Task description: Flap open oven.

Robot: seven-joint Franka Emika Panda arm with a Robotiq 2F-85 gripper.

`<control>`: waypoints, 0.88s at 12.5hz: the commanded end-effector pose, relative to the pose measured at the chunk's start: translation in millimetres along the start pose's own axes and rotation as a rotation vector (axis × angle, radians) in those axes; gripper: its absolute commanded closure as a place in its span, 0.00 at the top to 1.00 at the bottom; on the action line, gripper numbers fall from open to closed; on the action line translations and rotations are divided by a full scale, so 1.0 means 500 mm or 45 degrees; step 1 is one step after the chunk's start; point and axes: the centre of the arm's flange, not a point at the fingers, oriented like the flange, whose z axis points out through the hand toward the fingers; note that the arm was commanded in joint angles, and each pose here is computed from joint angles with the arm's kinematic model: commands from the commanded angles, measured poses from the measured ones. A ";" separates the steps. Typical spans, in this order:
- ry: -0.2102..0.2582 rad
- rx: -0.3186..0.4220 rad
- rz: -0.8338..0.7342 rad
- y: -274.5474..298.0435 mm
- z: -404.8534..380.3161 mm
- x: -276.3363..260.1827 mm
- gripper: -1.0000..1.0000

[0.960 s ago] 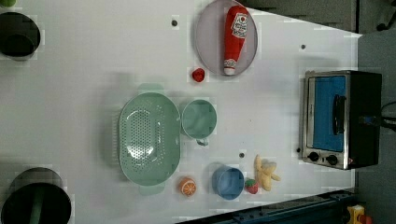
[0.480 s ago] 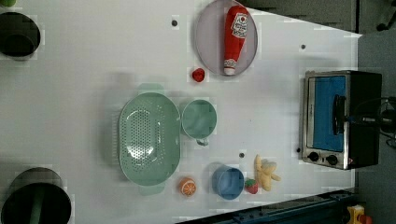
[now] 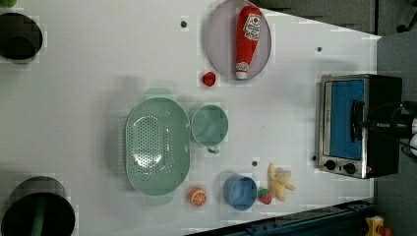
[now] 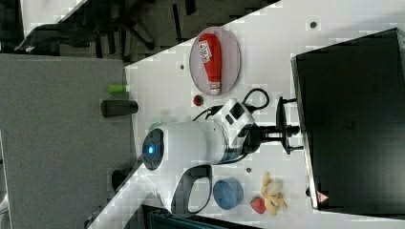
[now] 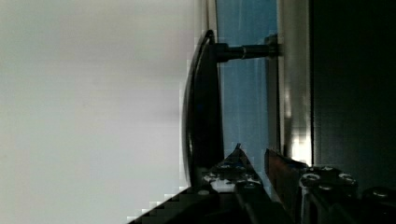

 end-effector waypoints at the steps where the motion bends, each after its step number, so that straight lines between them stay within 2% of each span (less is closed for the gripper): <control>1: -0.002 -0.020 -0.047 -0.047 0.012 0.015 0.18; 7: -0.067 -0.150 -0.096 -0.216 0.046 0.029 0.18; 11: -0.083 -0.309 -0.110 -0.311 0.086 0.031 0.18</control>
